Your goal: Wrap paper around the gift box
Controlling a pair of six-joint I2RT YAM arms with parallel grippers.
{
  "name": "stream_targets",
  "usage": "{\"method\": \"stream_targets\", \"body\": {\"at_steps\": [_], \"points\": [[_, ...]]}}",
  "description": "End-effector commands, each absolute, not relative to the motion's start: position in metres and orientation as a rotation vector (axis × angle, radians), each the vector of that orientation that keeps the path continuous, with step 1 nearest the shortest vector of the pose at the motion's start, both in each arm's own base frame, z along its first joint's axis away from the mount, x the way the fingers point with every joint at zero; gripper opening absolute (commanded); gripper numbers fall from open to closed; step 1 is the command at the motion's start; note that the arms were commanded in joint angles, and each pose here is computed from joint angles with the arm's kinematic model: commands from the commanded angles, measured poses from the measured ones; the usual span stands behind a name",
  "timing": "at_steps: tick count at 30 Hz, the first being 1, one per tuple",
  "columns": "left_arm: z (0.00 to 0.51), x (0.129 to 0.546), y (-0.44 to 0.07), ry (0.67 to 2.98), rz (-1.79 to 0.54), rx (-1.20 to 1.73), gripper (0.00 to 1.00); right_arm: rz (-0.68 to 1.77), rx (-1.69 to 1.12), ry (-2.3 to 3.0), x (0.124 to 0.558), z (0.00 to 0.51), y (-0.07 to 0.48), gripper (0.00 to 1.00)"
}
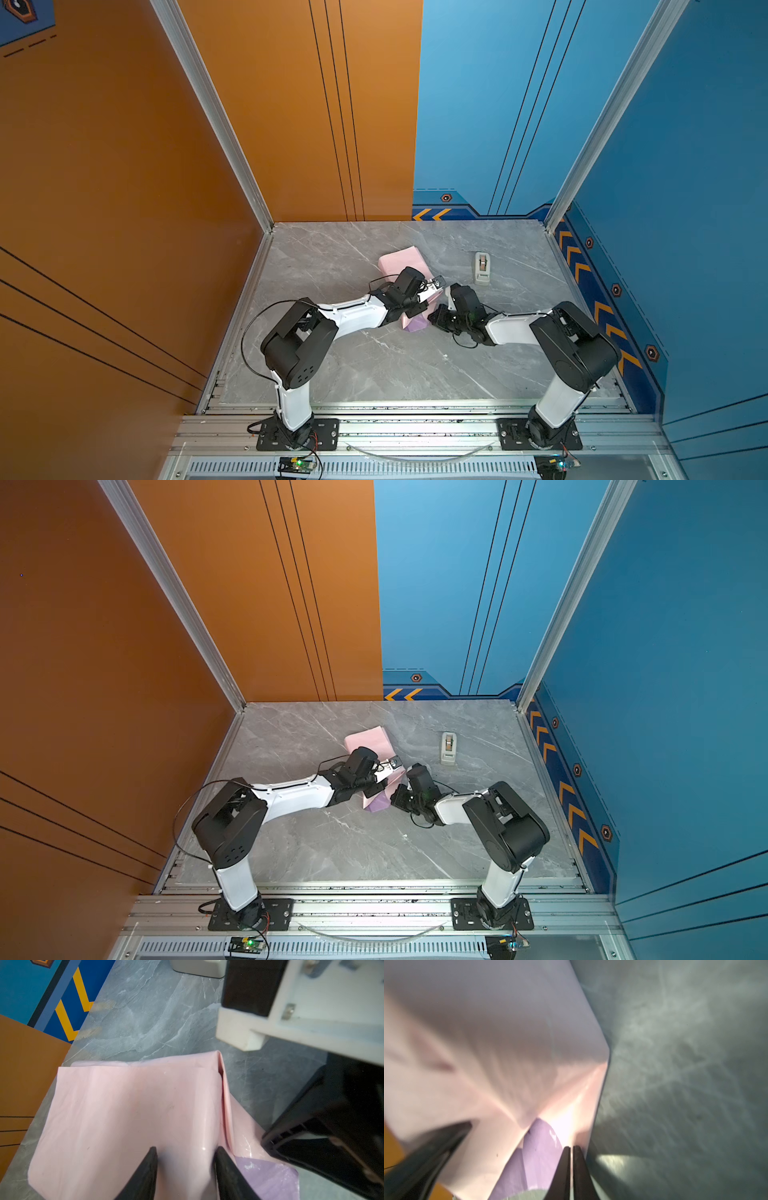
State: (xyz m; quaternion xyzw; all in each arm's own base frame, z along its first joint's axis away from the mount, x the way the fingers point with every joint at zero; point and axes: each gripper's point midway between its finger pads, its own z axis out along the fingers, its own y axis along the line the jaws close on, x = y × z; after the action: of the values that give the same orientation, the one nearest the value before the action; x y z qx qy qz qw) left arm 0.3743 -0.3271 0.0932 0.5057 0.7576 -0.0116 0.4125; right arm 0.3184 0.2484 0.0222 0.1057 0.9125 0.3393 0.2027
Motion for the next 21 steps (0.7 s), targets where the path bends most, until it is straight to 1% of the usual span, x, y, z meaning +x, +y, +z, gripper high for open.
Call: {"method": "stream_targets", "body": {"at_steps": [1,6,8,11,17,21], "points": [[0.077,0.363,-0.329,1.94,-0.074,1.301,0.47,0.794,0.308,2.716,0.281,0.004,0.219,0.2],[0.093,0.364,-0.332,1.912,-0.095,1.279,0.5,0.788,0.249,2.56,0.311,0.077,0.196,0.42],[0.104,0.364,-0.335,1.895,-0.112,1.264,0.52,0.784,0.217,2.511,0.325,0.103,0.188,0.48],[0.128,0.366,-0.338,1.868,-0.136,1.221,0.58,0.778,0.183,2.491,0.349,0.129,0.181,0.52],[0.185,0.368,-0.332,1.849,-0.203,1.067,0.66,0.781,0.015,2.539,0.401,0.14,0.204,0.56],[0.199,0.376,-0.295,2.002,-0.256,0.793,0.67,0.797,-0.046,2.601,0.422,0.125,0.221,0.58]]}}
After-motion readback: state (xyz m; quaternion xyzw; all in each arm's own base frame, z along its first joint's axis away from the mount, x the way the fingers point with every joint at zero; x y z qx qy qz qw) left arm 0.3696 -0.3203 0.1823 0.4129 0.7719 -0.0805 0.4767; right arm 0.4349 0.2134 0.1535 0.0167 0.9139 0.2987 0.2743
